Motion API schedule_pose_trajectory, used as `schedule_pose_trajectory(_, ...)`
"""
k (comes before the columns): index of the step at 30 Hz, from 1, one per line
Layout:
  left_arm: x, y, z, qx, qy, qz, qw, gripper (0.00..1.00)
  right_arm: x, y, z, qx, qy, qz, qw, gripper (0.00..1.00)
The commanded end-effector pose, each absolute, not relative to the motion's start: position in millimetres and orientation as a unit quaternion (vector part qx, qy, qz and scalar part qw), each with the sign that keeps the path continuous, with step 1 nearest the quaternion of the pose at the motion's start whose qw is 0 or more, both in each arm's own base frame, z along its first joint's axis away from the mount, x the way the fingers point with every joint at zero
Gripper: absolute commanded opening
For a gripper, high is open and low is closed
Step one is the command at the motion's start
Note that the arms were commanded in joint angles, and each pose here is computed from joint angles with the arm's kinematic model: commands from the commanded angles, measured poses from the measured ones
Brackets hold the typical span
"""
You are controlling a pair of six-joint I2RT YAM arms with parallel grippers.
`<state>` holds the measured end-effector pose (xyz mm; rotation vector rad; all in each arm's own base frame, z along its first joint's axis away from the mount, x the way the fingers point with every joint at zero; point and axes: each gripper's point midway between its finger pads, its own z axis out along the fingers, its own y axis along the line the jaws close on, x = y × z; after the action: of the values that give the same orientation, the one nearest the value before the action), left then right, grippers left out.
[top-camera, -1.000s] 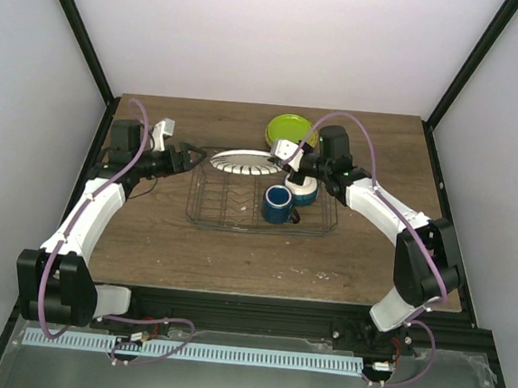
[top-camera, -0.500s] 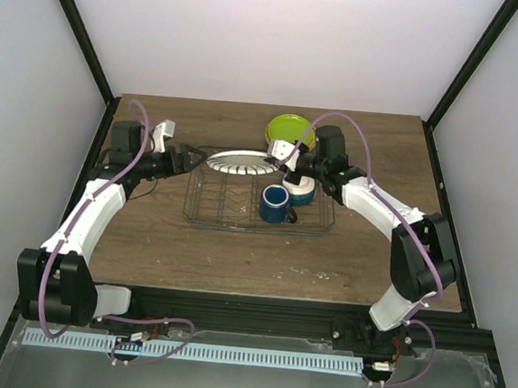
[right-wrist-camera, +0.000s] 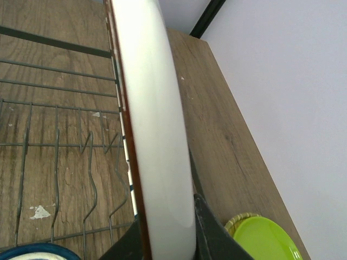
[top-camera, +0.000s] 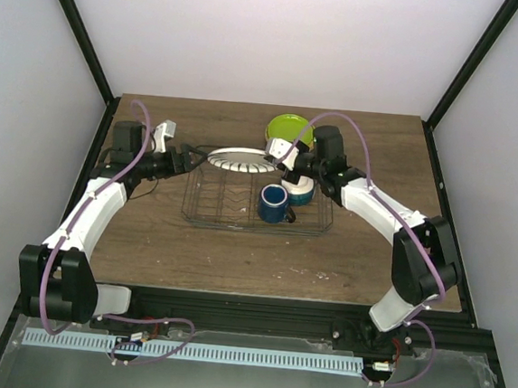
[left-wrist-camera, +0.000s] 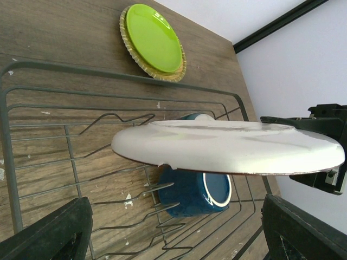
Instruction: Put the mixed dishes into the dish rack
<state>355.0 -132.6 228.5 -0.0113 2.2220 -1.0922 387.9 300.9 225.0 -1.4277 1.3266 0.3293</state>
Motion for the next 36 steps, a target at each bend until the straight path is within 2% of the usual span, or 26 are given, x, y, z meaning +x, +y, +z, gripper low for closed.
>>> schedule_pose_trajectory(1, 355, -133, 233, 0.002, 0.843, -0.423, 0.334, 0.87, 383, 302, 303, -0.579, 0.505, 0.115, 0.629, 0.01)
schedule_pose_trajectory(12, 354, -133, 233, 0.003, 0.843, -0.421, 0.334, 0.87, 366, 305, 312, -0.587, 0.488, 0.150, 0.629, 0.01)
schedule_pose_trajectory(36, 356, -133, 226, 0.001, 0.847, -0.420, 0.327, 0.87, 364, 318, 267, -0.609, 0.503, 0.204, 0.578, 0.01)
